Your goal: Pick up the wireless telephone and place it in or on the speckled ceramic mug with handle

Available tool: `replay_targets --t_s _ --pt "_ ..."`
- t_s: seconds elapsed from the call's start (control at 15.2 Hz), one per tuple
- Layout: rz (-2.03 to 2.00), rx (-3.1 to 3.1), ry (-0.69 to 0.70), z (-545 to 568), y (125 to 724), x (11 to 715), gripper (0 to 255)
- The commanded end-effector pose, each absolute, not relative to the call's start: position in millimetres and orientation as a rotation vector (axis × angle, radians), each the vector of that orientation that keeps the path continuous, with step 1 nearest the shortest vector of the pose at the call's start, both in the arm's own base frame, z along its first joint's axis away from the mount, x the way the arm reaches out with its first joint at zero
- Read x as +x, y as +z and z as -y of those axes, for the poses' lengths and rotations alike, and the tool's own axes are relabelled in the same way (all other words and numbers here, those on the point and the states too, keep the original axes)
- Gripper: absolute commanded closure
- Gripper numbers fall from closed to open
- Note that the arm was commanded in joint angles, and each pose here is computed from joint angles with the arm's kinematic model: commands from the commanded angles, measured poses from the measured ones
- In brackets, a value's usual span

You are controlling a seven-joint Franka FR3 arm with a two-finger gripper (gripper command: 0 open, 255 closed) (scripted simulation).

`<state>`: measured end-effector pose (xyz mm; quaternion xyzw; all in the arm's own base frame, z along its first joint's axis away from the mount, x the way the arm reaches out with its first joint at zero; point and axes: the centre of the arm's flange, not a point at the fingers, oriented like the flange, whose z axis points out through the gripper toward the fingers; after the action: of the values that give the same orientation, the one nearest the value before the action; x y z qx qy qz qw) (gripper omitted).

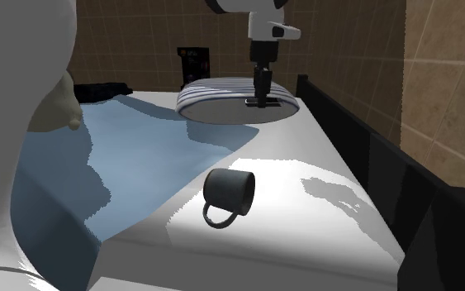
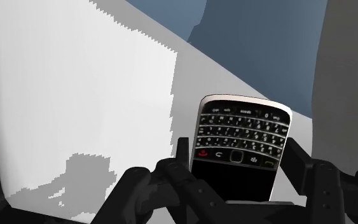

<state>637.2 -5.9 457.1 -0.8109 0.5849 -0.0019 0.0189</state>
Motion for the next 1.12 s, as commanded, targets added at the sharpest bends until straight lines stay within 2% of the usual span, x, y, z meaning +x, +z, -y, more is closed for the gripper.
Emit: replay_targets --t_s 0.0,0.13,1.06 --pt "-1.816 -2.517 -0.006 6 468 638 255" --pt "-1.816 -2.517 -0.006 6 478 638 255" --pt "-1.816 -2.517 -0.006 -1 481 453 255"
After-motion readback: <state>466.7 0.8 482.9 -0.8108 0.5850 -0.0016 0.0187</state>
